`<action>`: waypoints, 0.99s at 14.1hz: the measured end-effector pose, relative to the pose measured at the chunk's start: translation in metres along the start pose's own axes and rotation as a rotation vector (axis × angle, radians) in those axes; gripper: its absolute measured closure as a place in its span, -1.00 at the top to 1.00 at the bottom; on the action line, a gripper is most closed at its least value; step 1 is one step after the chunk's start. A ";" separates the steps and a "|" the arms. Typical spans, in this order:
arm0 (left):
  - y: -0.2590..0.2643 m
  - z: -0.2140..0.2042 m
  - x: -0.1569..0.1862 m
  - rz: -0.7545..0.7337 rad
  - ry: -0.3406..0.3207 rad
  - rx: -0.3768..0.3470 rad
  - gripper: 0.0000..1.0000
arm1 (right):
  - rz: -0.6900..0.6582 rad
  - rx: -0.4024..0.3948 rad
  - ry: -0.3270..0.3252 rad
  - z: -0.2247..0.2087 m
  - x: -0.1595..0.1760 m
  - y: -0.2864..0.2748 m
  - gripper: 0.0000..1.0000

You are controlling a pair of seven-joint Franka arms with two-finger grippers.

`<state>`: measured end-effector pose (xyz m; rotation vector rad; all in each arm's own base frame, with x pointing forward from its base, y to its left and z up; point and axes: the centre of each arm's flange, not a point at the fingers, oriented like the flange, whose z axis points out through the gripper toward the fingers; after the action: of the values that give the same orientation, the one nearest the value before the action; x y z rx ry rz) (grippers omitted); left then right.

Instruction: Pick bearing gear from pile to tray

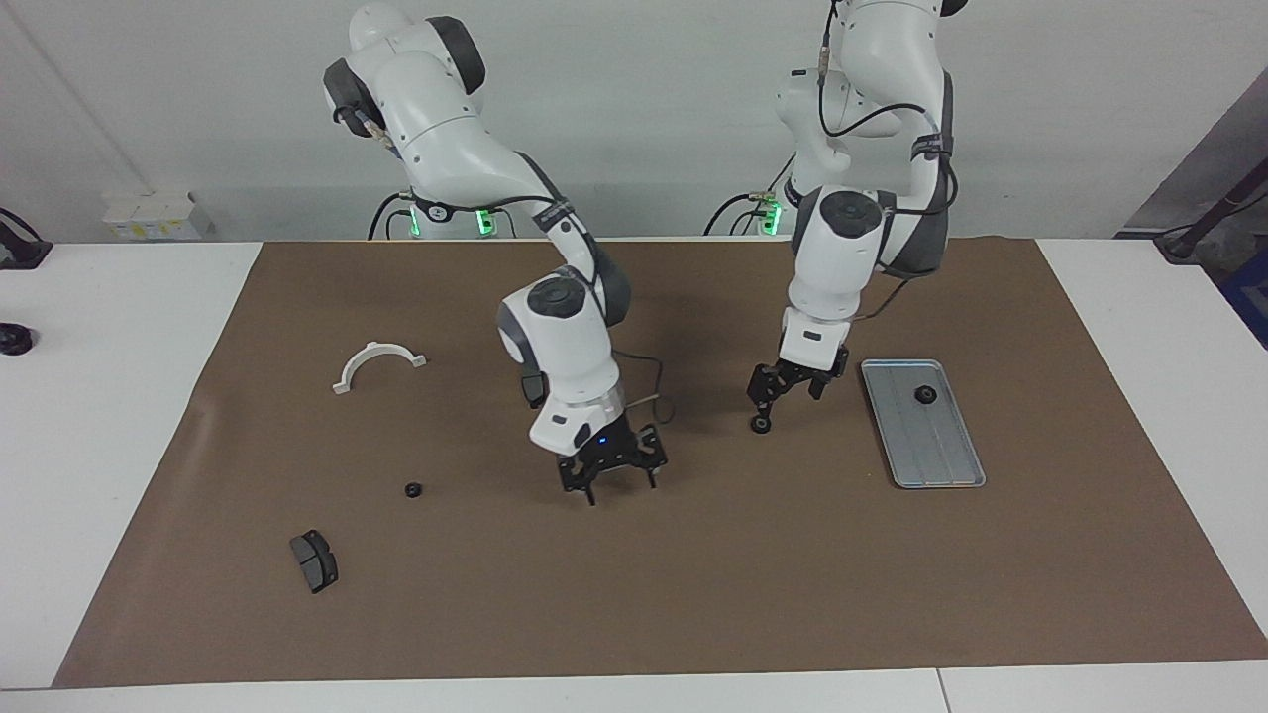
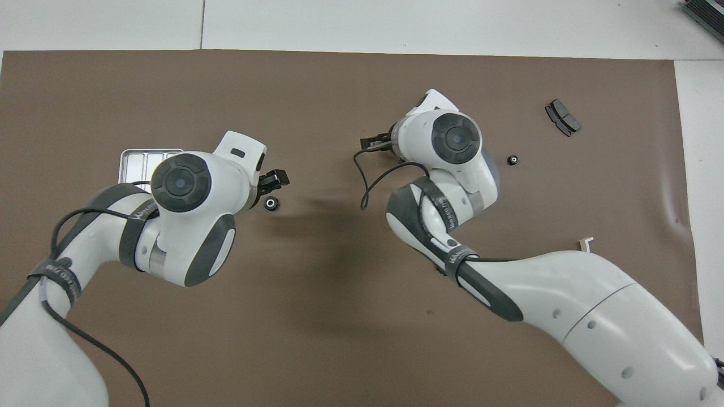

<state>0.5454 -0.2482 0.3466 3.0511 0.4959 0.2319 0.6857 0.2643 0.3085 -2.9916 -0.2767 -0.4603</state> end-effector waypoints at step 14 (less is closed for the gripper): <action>0.004 0.058 -0.017 -0.012 -0.036 0.053 0.72 | 0.039 -0.141 -0.248 -0.002 -0.034 0.221 0.66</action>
<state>0.5394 -0.2581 0.2870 3.0969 0.5258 0.1661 0.6960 0.0419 0.2839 -3.1864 -0.2123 -0.1066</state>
